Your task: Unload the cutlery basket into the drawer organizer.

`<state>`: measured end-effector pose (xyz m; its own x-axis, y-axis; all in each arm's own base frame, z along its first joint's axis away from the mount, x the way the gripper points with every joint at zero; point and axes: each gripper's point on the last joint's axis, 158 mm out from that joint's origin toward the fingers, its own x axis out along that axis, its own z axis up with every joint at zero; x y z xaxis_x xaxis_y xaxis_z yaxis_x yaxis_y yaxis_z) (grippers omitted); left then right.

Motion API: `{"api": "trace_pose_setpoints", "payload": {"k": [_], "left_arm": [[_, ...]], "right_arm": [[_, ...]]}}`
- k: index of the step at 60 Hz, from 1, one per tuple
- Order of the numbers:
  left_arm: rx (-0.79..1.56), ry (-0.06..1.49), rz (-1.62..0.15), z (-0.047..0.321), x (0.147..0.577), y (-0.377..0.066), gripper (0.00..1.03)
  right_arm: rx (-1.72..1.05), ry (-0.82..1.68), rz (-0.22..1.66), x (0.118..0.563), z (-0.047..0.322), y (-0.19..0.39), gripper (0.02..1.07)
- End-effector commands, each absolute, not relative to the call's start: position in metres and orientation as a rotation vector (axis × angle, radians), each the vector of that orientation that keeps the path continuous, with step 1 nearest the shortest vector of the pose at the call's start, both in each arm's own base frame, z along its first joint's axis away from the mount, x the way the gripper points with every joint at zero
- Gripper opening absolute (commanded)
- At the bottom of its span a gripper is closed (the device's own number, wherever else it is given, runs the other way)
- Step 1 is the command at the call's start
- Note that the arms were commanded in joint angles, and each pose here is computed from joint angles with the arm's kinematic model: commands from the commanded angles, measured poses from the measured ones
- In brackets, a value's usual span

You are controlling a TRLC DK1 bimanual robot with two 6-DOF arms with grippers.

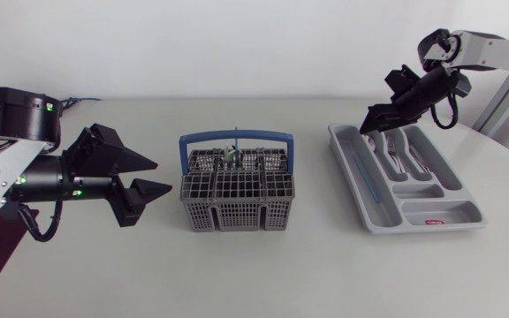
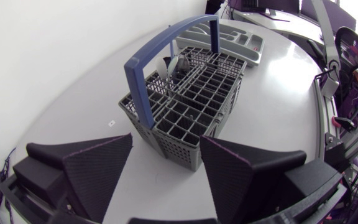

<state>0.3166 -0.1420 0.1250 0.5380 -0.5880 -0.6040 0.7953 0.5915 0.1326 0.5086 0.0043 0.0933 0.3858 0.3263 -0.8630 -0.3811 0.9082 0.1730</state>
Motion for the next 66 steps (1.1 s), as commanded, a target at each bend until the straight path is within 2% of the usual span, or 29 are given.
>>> {"api": "trace_pose_setpoints", "payload": {"k": [1,16,33,39,43,44,45,46,48,57,61,66], "left_arm": [[0.43,0.536,-0.847,0.126,0.322,-0.14,0.92],[0.428,0.529,-0.846,0.128,0.322,-0.14,0.92],[0.425,0.543,-0.86,0.12,0.313,-0.143,0.92],[0.425,0.547,-0.864,0.117,0.308,-0.143,0.91],[0.426,0.553,-0.872,0.114,0.304,-0.145,0.84],[0.428,0.555,-0.878,0.113,0.301,-0.147,0.78],[0.429,0.555,-0.88,0.113,0.3,-0.147,0.77],[0.429,0.562,-0.888,0.111,0.297,-0.148,0.69],[0.433,0.571,-0.899,0.109,0.294,-0.15,0.62],[0.445,0.591,-0.946,0.101,0.279,-0.16,0.22],[0.462,0.617,-0.982,0.093,0.27,-0.165,0.2],[0.488,0.637,-1.029,0.083,0.256,-0.173,0.19]], "right_arm": [[-0.054,0.998,0.475,0.494,0.131,0.018,1.0],[-0.165,0.79,0.533,0.452,0.169,0.048,1.02],[-0.189,0.777,0.648,0.414,0.155,0.105,1.02],[-0.182,0.784,0.679,0.413,0.149,0.123,0.95],[-0.174,0.786,0.69,0.416,0.145,0.132,0.92],[-0.172,0.787,0.694,0.417,0.144,0.135,0.91],[-0.17,0.79,0.698,0.418,0.142,0.138,0.88],[-0.168,0.794,0.701,0.419,0.14,0.14,0.85],[-0.165,0.802,0.71,0.42,0.137,0.145,0.8],[-0.147,0.825,0.739,0.43,0.12,0.168,0.37],[-0.134,0.838,0.748,0.439,0.111,0.178,0.14],[-0.121,0.859,0.76,0.448,0.099,0.187,0.11]]}}
